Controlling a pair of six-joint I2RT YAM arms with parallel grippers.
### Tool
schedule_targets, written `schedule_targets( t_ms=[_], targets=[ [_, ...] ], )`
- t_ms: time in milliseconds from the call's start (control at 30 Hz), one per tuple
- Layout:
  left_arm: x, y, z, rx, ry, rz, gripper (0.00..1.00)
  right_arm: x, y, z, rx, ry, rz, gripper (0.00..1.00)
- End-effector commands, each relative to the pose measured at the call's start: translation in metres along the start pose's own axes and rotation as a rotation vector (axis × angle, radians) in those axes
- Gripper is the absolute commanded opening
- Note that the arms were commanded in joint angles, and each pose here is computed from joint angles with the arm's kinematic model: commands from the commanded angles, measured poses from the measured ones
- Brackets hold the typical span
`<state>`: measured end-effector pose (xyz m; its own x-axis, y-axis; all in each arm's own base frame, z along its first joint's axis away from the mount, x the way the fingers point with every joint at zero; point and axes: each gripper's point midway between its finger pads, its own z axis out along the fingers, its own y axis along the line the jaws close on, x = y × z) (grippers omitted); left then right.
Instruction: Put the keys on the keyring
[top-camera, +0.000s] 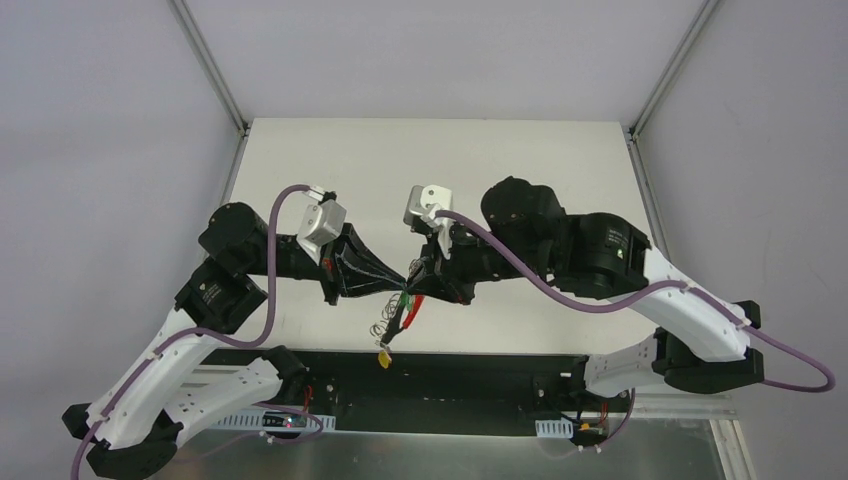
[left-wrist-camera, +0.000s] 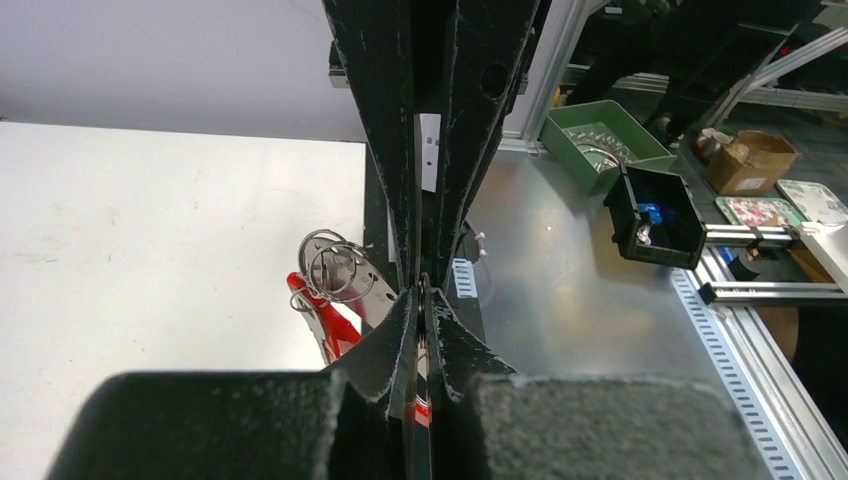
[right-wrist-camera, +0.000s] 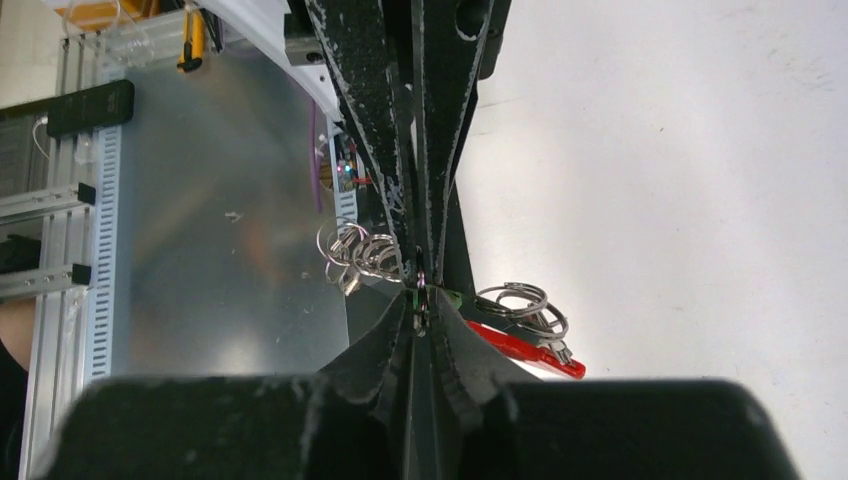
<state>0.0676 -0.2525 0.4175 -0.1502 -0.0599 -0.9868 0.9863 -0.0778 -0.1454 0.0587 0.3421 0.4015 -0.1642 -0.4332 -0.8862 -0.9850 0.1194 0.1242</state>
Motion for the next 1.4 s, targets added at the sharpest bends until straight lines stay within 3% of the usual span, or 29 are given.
schedule_targets(
  t_ms=[0,133,367,600,900,1367],
  targets=[
    [-0.030,-0.002,-0.004,-0.039,-0.080,0.113,0.00,-0.033,0.001,-0.020,0.017,-0.181,-0.012,0.16],
    [-0.038,-0.004,-0.005,-0.045,-0.111,0.132,0.00,-0.031,0.000,-0.023,0.028,-0.208,-0.016,0.30],
    [-0.044,-0.004,-0.004,-0.048,-0.137,0.138,0.00,-0.028,-0.002,-0.026,0.040,-0.238,-0.020,0.33],
    [-0.051,-0.009,-0.005,-0.030,-0.164,0.148,0.00,-0.032,-0.004,-0.024,0.046,-0.270,-0.035,0.23],
    [-0.052,-0.011,-0.006,-0.028,-0.174,0.151,0.00,-0.034,-0.004,-0.024,0.045,-0.290,-0.059,0.01],
    [-0.063,-0.012,-0.010,-0.052,-0.225,0.175,0.00,-0.009,0.007,-0.003,-0.044,-0.198,-0.043,0.00]
  ],
)
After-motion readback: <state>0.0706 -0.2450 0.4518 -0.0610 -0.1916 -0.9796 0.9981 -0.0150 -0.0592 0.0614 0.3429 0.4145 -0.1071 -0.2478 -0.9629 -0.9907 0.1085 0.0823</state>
